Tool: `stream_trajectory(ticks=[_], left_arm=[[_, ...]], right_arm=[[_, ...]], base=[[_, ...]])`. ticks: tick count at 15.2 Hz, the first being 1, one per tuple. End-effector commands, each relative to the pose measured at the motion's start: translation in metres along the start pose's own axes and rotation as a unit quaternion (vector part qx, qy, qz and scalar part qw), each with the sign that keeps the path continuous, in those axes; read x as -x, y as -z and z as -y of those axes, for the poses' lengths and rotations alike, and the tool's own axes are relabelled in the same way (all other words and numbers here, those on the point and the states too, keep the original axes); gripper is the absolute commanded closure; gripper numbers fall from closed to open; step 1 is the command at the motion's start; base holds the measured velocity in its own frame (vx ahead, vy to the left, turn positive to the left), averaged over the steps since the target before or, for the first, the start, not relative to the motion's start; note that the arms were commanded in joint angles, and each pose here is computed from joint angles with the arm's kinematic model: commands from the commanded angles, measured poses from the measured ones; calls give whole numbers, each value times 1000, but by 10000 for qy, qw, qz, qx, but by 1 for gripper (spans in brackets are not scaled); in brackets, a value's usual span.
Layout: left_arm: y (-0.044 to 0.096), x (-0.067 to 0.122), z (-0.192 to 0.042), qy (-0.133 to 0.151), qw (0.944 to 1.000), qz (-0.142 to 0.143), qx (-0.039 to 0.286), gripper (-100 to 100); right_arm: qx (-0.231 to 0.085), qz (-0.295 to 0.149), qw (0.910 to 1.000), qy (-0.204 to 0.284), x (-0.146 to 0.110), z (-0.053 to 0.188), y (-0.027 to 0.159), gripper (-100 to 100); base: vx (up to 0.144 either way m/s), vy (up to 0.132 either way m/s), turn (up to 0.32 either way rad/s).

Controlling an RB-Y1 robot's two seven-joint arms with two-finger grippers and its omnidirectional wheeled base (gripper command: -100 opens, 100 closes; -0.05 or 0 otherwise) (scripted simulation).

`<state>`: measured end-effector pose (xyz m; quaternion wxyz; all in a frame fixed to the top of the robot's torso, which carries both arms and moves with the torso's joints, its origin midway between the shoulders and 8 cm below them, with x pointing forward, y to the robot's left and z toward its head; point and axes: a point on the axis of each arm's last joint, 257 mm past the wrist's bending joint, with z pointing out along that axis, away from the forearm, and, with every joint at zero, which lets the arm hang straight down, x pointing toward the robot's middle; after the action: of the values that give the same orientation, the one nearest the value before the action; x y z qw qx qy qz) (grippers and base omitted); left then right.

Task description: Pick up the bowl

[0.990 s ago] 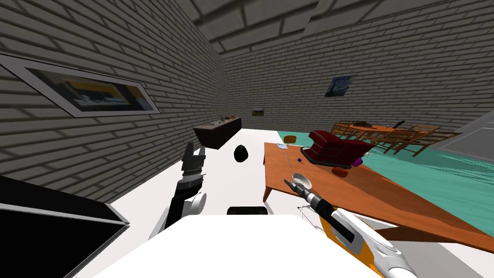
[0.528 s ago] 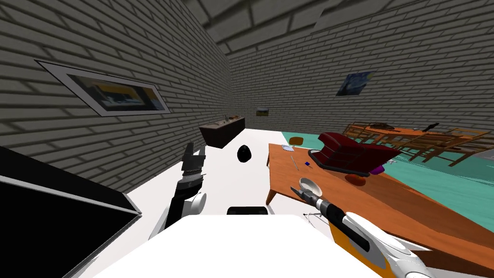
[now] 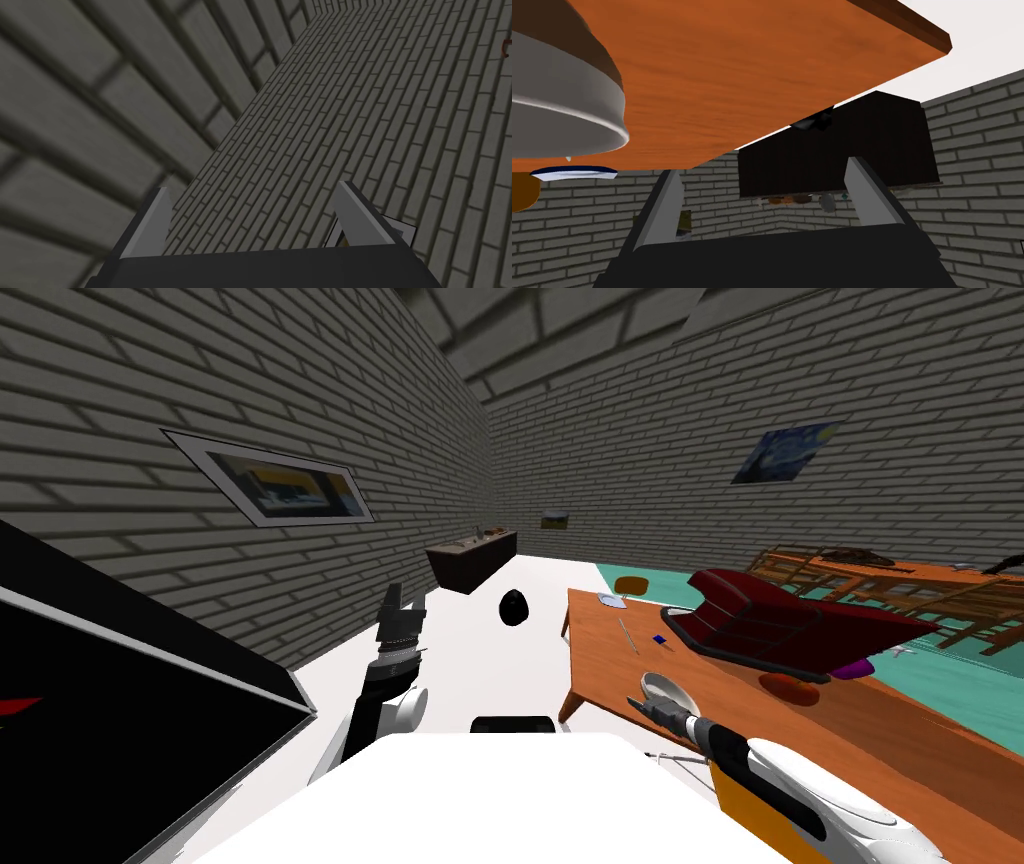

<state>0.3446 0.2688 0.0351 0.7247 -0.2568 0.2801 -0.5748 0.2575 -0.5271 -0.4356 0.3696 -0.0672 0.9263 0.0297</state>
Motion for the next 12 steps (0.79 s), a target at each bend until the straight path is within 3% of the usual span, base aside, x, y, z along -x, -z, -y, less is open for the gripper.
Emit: stream_trajectory(ticks=[1,2,4,6,8,12], left_arm=[[0,0,0,0,10000,0,0,0],[0,0,0,0,10000,0,0,0],[0,0,0,0,10000,0,0,0],[0,0,0,0,10000,0,0,0],[0,0,0,0,10000,0,0,0],[0,0,0,0,10000,0,0,0]], right_arm=[[-155,-371,9989,260,-22,20,11,-100],[-155,-371,9989,260,-22,20,11,-100],[-316,-865,9942,549,-54,46,28,-100],[-361,-1108,9907,699,-69,55,37,-100],[-369,-1116,9906,694,-70,56,37,-100],[-439,-1759,9786,969,-114,75,63,-100]], base=[[66,18,140],[61,9,111],[69,4,156],[79,-4,125],[49,-9,55],[49,-12,94]])
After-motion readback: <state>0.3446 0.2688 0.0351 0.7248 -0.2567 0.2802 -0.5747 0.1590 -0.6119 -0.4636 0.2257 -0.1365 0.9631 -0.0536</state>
